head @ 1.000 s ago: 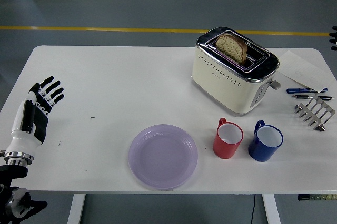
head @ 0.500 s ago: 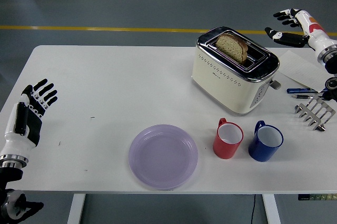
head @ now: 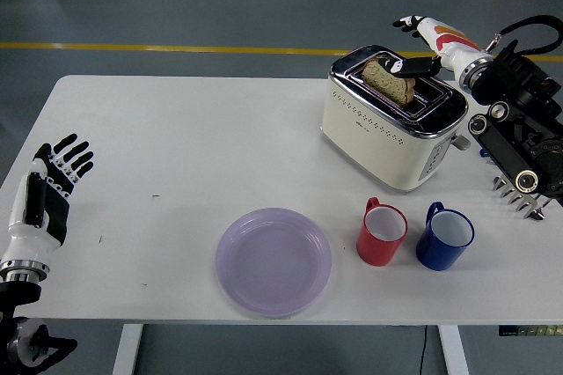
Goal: Push plate across desktop,pick up the break from the machine,place the break in the plate
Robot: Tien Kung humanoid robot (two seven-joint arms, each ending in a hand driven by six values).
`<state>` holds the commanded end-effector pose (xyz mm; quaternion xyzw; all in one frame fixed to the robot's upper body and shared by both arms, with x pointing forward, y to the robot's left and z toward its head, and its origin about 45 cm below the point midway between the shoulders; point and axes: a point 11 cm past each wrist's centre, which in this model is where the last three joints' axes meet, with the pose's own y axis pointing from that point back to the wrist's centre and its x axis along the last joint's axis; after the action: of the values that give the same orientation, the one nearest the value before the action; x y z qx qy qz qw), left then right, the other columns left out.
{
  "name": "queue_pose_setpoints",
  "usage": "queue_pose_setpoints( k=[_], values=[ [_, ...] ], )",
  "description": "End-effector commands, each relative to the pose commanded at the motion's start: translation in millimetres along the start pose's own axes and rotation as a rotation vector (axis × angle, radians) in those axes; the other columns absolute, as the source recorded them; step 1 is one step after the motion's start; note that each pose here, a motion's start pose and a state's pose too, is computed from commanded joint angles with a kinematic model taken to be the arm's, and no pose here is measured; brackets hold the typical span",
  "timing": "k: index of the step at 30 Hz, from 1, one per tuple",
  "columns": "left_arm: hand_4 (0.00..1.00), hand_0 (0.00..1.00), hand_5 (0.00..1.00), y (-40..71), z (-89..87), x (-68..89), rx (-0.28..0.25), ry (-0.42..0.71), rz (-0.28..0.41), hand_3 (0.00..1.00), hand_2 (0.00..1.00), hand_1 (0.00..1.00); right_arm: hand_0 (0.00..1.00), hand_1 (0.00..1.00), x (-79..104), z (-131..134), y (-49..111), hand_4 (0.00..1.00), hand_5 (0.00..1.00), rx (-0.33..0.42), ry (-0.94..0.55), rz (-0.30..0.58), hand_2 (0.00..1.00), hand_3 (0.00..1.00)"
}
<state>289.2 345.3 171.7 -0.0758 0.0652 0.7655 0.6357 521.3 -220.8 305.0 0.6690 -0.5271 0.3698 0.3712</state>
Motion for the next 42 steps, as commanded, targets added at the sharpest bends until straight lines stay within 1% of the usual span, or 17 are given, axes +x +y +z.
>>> queue_pose_setpoints(
  k=[5, 6, 7, 11, 12, 17, 18, 23, 24, 26, 28, 29, 30, 35, 36, 41, 42],
  values=[
    [0.508, 0.771, 0.998, -0.1, 0.9, 2.5, -0.004, -0.001, 0.007, 0.746, 0.749, 0.740, 0.892, 0.870, -6.9, -1.7, -9.0, 0.824, 0.503, -0.040, 0.039, -0.028, 0.900, 0.906],
    [0.508, 0.769, 0.998, -0.4, 1.0, 2.2, -0.005, 0.001, 0.008, 0.742, 0.740, 0.739, 0.867, 0.854, -8.6, -3.7, -11.3, 0.828, 0.507, -0.047, 0.049, -0.036, 0.887, 0.898],
    [0.508, 0.769, 0.998, -0.5, 1.0, 2.1, -0.006, 0.001, 0.008, 0.742, 0.740, 0.739, 0.867, 0.854, -9.3, -3.3, -12.1, 0.828, 0.507, -0.052, 0.053, -0.040, 0.887, 0.898],
    [0.508, 0.769, 0.998, -2.8, 2.4, -0.2, -0.025, 0.009, 0.016, 0.742, 0.740, 0.739, 0.867, 0.854, -12.9, -6.5, -17.8, 0.828, 0.507, -0.070, 0.090, -0.059, 0.887, 0.898],
    [0.487, 0.762, 0.998, -3.0, 2.6, -0.4, -0.027, 0.009, 0.016, 0.729, 0.730, 0.730, 0.820, 0.814, -13.4, -6.7, -18.3, 0.823, 0.497, -0.072, 0.094, -0.061, 0.827, 0.871],
    [0.487, 0.762, 0.998, -3.8, 4.0, 0.3, -0.035, 0.012, 0.021, 0.729, 0.730, 0.730, 0.820, 0.814, -18.1, -9.1, -23.2, 0.823, 0.497, -0.104, 0.145, -0.069, 0.827, 0.871],
    [0.489, 0.760, 0.998, -3.9, 4.0, 0.4, -0.037, 0.012, 0.022, 0.727, 0.724, 0.723, 0.779, 0.785, -19.3, -9.7, -24.1, 0.818, 0.490, -0.112, 0.156, -0.070, 0.796, 0.843],
    [0.489, 0.760, 0.998, -6.5, 4.5, -2.2, -0.044, 0.016, 0.025, 0.727, 0.724, 0.723, 0.779, 0.785, -25.1, -7.2, -26.2, 0.818, 0.490, -0.154, 0.184, -0.086, 0.796, 0.843],
    [0.475, 0.755, 0.998, -7.5, 5.3, -3.4, -0.048, 0.017, 0.023, 0.713, 0.713, 0.714, 0.633, 0.672, -26.0, -5.9, -26.2, 0.801, 0.466, -0.162, 0.188, -0.088, 0.678, 0.786],
    [0.475, 0.755, 0.998, -8.0, 5.7, -3.9, -0.050, 0.018, 0.022, 0.713, 0.713, 0.714, 0.633, 0.672, -26.3, -5.2, -26.3, 0.801, 0.466, -0.166, 0.190, -0.090, 0.678, 0.786],
    [0.475, 0.755, 0.998, -9.6, 7.1, -6.2, -0.057, 0.018, 0.015, 0.713, 0.713, 0.714, 0.633, 0.672, -24.2, 2.0, -26.0, 0.801, 0.466, -0.202, 0.217, -0.082, 0.678, 0.786],
    [0.475, 0.755, 0.998, -9.8, 7.3, -6.6, -0.058, 0.018, 0.014, 0.713, 0.713, 0.714, 0.633, 0.672, -23.7, 3.2, -25.9, 0.801, 0.466, -0.208, 0.222, -0.080, 0.678, 0.786],
    [0.473, 0.754, 0.998, -10.0, 7.3, -6.8, -0.058, 0.018, 0.014, 0.712, 0.707, 0.711, 0.502, 0.579, -23.0, 4.4, -25.9, 0.761, 0.426, -0.214, 0.229, -0.077, 0.577, 0.697],
    [0.473, 0.754, 0.998, -9.6, 5.9, -6.1, -0.056, 0.020, 0.019, 0.712, 0.707, 0.711, 0.502, 0.579, -19.0, 9.7, -25.7, 0.761, 0.426, -0.244, 0.247, -0.046, 0.577, 0.697],
    [0.458, 0.753, 0.998, -9.4, 5.6, -5.9, -0.055, 0.020, 0.020, 0.707, 0.697, 0.707, 0.405, 0.494, -18.7, 10.1, -25.7, 0.704, 0.373, -0.245, 0.244, -0.042, 0.514, 0.604],
    [0.458, 0.753, 0.998, -9.6, 4.5, -6.5, -0.053, 0.021, 0.021, 0.707, 0.697, 0.707, 0.405, 0.494, -20.4, 12.5, -25.5, 0.704, 0.373, -0.246, 0.240, -0.046, 0.514, 0.604],
    [0.456, 0.751, 0.998, -9.7, 4.4, -6.6, -0.053, 0.022, 0.021, 0.703, 0.693, 0.703, 0.364, 0.459, -20.8, 12.9, -25.4, 0.653, 0.306, -0.247, 0.240, -0.047, 0.479, 0.582]
  ],
)
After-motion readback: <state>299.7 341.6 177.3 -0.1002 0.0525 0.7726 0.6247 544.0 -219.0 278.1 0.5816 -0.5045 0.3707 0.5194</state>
